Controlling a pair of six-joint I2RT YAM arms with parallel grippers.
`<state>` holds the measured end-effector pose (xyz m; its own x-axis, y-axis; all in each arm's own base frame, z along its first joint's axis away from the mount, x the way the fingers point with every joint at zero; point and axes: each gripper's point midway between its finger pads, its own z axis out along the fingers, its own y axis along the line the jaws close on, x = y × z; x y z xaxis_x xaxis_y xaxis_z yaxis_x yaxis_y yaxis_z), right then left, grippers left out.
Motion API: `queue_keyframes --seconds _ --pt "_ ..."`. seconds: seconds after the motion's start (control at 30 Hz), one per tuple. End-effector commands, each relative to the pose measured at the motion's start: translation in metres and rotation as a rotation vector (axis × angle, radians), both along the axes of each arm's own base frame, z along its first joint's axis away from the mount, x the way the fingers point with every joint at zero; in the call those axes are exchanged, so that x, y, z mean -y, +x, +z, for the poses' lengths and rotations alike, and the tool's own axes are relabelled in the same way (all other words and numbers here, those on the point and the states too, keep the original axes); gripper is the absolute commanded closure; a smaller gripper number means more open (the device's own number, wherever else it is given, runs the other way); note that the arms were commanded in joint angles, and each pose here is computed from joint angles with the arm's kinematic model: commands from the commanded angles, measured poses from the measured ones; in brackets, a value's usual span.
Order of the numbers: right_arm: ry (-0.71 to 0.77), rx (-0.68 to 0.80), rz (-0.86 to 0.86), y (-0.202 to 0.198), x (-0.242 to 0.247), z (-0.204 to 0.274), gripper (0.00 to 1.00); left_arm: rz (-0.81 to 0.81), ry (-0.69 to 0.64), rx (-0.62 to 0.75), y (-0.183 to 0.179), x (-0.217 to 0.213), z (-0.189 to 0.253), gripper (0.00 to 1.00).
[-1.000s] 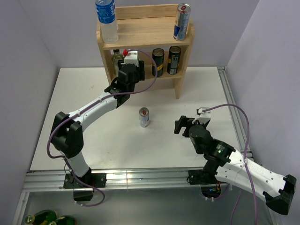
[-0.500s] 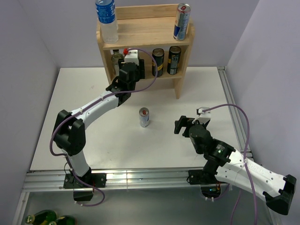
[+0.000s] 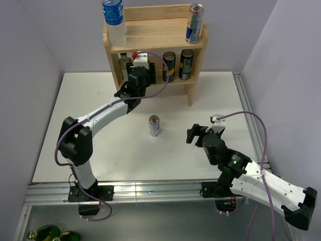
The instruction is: Place and organize the beverage onto the shelf
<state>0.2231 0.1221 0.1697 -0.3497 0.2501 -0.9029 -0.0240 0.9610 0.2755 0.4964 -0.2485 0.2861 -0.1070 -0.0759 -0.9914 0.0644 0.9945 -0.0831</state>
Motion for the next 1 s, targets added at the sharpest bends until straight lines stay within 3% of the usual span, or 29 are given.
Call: queue_keyframes --seconds 0.0,0.03,0.07,0.17,0.97 --pt "0.027 0.021 -0.019 0.002 0.001 0.005 0.02 0.05 -0.098 0.145 0.01 -0.01 0.055 0.24" --pt "0.029 0.022 -0.019 0.002 0.001 0.006 0.02 0.049 -0.1 0.141 0.01 -0.009 0.052 0.22" --pt "0.027 0.021 -0.019 0.002 0.001 0.005 0.02 0.05 -0.099 0.139 0.01 -0.01 0.052 0.13" --pt "0.029 0.022 -0.019 0.002 0.001 0.006 0.02 0.05 -0.102 0.137 0.009 -0.009 0.05 0.08" --pt "0.033 0.026 -0.016 0.002 0.0 0.007 0.02 0.028 -0.115 0.12 -0.029 -0.006 0.051 0.07"
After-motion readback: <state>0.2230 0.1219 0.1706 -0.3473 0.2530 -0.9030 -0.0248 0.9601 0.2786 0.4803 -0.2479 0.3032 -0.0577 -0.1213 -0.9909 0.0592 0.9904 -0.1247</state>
